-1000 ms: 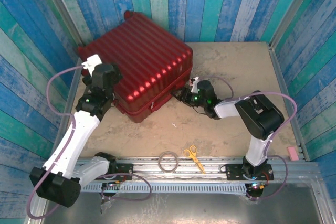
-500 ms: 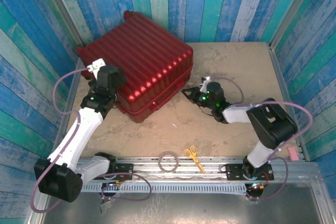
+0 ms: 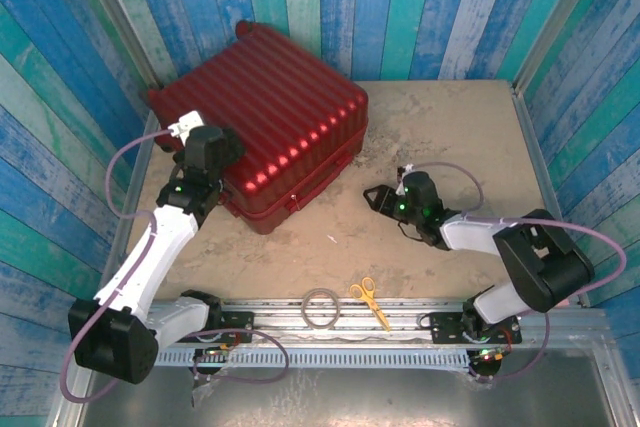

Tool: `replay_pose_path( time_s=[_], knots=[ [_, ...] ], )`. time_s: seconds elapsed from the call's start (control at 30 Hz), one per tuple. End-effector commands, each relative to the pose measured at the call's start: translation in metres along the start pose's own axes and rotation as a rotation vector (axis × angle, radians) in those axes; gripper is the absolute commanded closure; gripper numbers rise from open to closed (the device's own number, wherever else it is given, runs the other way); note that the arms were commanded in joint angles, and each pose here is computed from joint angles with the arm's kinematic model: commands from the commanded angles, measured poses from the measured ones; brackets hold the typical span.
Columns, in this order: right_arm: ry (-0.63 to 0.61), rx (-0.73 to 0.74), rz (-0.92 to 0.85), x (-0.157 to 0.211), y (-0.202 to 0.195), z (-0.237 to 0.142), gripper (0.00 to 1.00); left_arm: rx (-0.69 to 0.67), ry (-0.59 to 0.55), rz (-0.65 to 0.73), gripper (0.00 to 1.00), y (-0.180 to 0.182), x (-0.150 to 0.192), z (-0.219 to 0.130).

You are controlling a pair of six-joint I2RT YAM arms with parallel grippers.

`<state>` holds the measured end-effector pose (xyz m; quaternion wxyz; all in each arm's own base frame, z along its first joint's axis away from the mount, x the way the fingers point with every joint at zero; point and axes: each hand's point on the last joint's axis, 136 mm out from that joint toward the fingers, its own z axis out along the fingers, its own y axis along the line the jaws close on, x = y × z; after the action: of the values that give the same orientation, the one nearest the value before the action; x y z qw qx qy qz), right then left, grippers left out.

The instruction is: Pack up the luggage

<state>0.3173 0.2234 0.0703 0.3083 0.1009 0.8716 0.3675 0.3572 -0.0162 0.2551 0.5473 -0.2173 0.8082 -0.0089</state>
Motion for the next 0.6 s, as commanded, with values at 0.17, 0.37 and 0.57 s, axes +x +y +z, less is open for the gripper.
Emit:
replay_pose_path(
  time_s=[0.17,0.37,0.57],
  knots=[
    [0.038,-0.15,-0.006,-0.013,0.066,0.036,0.41,-0.047,-0.137,0.0,0.07,0.018,-0.028,-0.026],
    [0.095,-0.117,0.061,-0.004,0.068,0.071,0.45,-0.067,-0.132,0.007,0.07,0.026,-0.024,-0.03],
    [0.163,0.043,0.04,0.01,0.058,0.095,0.49,-0.09,-0.113,-0.012,0.06,0.032,-0.016,-0.029]
  ],
)
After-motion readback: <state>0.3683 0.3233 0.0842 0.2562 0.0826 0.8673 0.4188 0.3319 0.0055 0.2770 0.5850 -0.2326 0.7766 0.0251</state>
